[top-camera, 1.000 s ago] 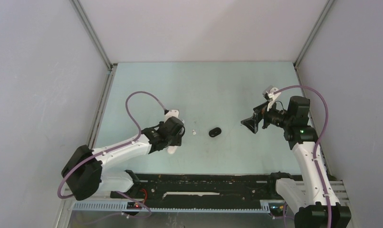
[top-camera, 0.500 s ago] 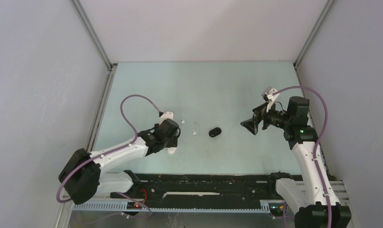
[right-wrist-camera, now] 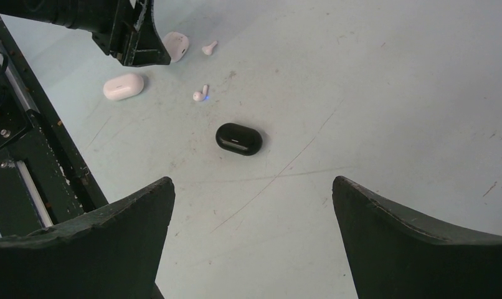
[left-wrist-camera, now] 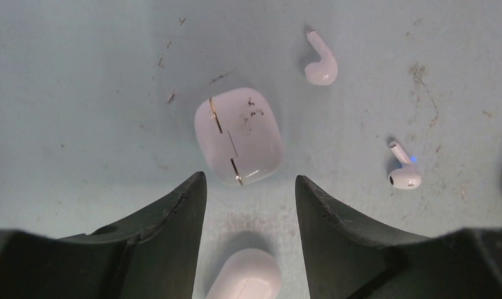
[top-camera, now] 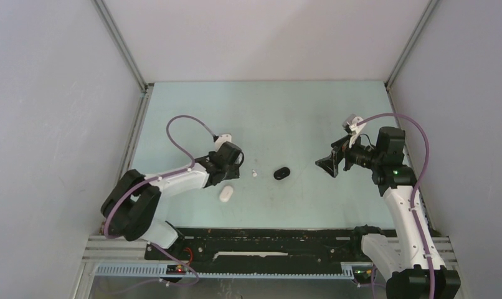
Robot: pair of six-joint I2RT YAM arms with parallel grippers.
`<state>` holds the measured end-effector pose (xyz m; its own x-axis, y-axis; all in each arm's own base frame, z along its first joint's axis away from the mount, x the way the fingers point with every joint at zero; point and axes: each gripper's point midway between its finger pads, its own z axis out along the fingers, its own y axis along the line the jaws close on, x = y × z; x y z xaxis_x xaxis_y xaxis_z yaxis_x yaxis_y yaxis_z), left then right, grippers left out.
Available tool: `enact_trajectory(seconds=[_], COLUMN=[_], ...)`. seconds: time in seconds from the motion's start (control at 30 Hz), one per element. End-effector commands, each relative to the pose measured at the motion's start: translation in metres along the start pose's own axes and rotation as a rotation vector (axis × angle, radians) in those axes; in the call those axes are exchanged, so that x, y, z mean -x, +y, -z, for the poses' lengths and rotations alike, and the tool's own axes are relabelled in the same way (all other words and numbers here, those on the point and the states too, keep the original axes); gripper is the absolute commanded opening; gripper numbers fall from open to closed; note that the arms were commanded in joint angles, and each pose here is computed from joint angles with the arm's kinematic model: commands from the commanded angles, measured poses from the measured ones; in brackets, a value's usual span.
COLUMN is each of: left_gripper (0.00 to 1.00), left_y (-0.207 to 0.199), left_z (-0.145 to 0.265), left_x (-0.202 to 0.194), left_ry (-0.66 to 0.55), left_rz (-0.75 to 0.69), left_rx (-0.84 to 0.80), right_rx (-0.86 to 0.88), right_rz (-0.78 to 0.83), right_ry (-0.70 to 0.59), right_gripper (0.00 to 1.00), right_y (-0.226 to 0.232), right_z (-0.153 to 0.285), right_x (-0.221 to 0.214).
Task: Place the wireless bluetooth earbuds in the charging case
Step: Pick up the charging case from the center of the board.
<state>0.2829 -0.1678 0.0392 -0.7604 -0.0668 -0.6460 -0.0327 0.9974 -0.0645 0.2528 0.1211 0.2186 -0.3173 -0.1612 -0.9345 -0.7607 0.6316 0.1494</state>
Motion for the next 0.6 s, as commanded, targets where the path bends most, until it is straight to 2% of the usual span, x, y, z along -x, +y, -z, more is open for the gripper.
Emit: enact_trajectory(seconds=[0.0, 0.27, 0.43, 0.57], left_gripper=[0.6, 0.56, 0.48, 0.38], left_y=[-0.004, -0.007, -0.011, -0.013], left_z=[-0.009, -0.027, -0.031, -0.023], left_x=[0.018, 0.017, 0.013, 0.014], left_ry=[-0.035, 0.012, 0.043, 0.038], left_rz=[0.047, 0.042, 0.023, 0.005], left_rx=[0.025, 0.044, 0.035, 0.0], right_rx=[0.022, 0.037, 0.039, 0.037], right_rz=[0.042, 0.044, 0.049, 0.051], right_ry=[-0.02, -0.015, -0.016, -0.015], right_gripper=[0.99, 0.99, 0.99, 0.99], right_y=[0.006, 0.008, 0.009, 0.009], right_z=[0.002, 0.001, 0.001, 0.002], right_x=[0.006, 0.004, 0.004, 0.004])
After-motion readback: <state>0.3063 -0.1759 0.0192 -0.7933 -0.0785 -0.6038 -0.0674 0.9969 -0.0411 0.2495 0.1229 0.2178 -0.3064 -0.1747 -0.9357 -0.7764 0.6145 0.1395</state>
